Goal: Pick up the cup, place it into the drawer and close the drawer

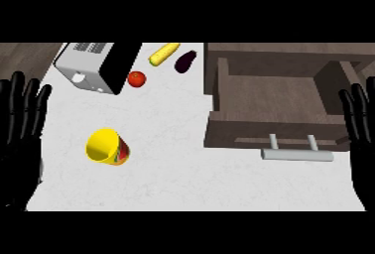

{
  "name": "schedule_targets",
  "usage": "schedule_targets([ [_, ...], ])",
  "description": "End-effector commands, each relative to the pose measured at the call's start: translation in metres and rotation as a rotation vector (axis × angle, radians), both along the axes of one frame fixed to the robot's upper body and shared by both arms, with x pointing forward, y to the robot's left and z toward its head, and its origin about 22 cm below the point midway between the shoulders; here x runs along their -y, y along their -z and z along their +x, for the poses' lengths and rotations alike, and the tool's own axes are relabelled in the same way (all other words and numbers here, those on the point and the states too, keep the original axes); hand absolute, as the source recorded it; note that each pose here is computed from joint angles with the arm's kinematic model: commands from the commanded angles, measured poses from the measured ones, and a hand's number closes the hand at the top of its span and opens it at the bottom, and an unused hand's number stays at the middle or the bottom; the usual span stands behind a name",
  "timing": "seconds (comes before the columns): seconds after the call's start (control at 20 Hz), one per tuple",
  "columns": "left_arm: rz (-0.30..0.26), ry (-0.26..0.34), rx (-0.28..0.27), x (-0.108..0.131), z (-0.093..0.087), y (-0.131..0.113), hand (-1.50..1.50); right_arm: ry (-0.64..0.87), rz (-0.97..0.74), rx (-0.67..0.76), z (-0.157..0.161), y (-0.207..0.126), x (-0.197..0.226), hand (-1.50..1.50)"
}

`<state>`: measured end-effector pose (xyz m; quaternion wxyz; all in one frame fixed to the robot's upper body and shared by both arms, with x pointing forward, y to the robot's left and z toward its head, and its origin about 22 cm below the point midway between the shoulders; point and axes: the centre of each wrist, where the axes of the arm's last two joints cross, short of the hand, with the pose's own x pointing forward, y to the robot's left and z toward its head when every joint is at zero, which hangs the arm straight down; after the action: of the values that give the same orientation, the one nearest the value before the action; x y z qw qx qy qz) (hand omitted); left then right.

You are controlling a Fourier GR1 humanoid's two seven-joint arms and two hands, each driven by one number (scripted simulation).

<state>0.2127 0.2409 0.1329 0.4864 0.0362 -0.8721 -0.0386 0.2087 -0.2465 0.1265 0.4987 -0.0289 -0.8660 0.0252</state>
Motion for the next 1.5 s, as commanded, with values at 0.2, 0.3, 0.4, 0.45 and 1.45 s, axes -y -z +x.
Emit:
schedule_targets([
  [0.2,0.034,0.548,0.000,-0.021,0.009,-0.006,-1.50,-0.057,-0.012,0.032,0.007,0.003,-0.014,-1.50],
  [0.3,-0.109,0.615,-0.245,-0.018,0.003,0.035,-1.50,-0.158,-0.075,-0.107,0.004,0.012,-0.020,-1.50],
  [0.4,-0.125,0.645,-0.271,-0.052,0.012,0.037,-1.50,-0.161,-0.078,-0.113,0.010,0.010,-0.010,-1.50],
  [0.45,-0.146,0.639,-0.277,-0.071,0.012,0.046,-1.50,-0.175,-0.081,-0.118,0.012,0.012,-0.014,-1.50],
  [1.45,-0.065,0.559,-0.487,-0.136,0.076,0.155,-1.50,-0.198,-0.092,-0.092,0.052,-0.002,-0.002,-1.50],
])
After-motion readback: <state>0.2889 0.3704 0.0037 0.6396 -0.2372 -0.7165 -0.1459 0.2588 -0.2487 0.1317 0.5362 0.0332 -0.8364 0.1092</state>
